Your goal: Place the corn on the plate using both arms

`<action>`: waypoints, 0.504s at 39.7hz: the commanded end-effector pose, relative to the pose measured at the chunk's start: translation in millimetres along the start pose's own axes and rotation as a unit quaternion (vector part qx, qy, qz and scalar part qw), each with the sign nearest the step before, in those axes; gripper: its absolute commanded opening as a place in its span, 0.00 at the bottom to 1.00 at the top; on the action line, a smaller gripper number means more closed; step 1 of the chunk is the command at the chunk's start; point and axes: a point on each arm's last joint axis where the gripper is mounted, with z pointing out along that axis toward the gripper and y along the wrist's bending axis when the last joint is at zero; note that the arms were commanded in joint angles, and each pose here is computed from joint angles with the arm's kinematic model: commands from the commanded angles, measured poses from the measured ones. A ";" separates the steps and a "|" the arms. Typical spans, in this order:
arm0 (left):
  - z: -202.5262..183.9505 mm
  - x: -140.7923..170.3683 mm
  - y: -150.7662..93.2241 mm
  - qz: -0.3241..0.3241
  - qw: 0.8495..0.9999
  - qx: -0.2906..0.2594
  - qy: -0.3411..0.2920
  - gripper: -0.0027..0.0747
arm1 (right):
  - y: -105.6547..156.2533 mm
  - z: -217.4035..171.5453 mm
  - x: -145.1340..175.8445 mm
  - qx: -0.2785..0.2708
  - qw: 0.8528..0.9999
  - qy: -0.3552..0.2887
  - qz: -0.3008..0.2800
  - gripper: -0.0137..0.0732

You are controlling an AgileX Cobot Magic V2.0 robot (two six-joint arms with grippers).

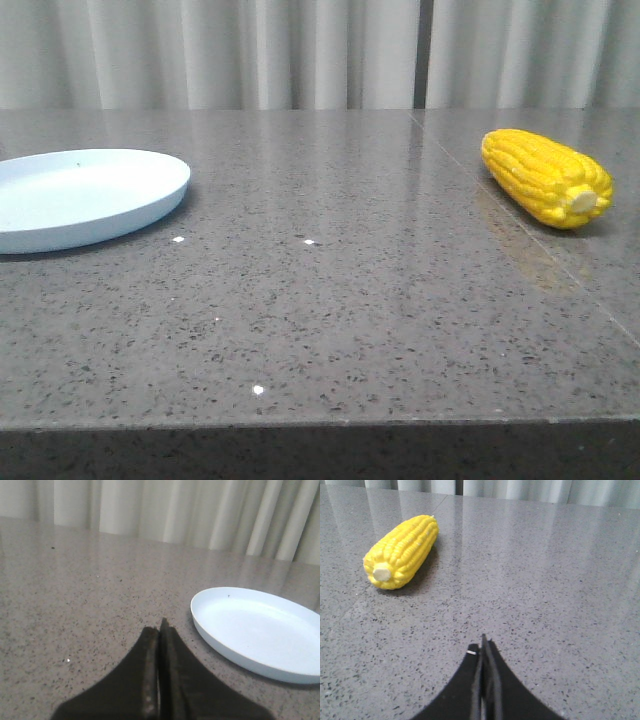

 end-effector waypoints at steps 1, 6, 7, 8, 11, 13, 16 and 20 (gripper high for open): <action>-2.9 -14.0 -1.0 0.010 0.996 0.006 -0.088 0.01 | -0.9 -2.1 -13.3 0.006 0.998 -0.066 0.002 0.03; -9.4 -38.1 -4.1 0.026 0.982 0.015 -0.188 0.01 | -0.8 -8.6 -34.8 0.006 0.994 -0.107 0.003 0.03; -11.5 -45.0 -5.1 0.031 0.980 0.016 -0.198 0.01 | -0.7 -10.5 -40.4 0.006 0.993 -0.115 0.003 0.03; -12.8 -50.1 -5.9 0.039 0.979 0.016 -0.200 0.01 | -0.6 -13.7 -48.6 0.006 0.992 -0.127 0.003 0.03; -18.0 -69.4 -8.3 0.074 0.978 0.011 -0.195 0.01 | -0.2 -23.5 -70.5 0.005 0.988 -0.152 0.002 0.03; -20.4 -81.7 -9.2 0.098 0.978 0.004 -0.184 0.01 | 0.3 -31.3 -87.0 0.003 0.987 -0.160 0.002 0.03; -19.8 -99.7 -9.7 0.119 0.980 -0.007 -0.160 0.01 | 0.9 -36.9 -105.0 0.001 0.989 -0.150 0.001 0.03; -4.9 -115.9 -9.6 0.121 0.988 -0.016 -0.099 0.01 | 1.3 -33.4 -129.7 -0.002 0.992 -0.124 0.004 0.03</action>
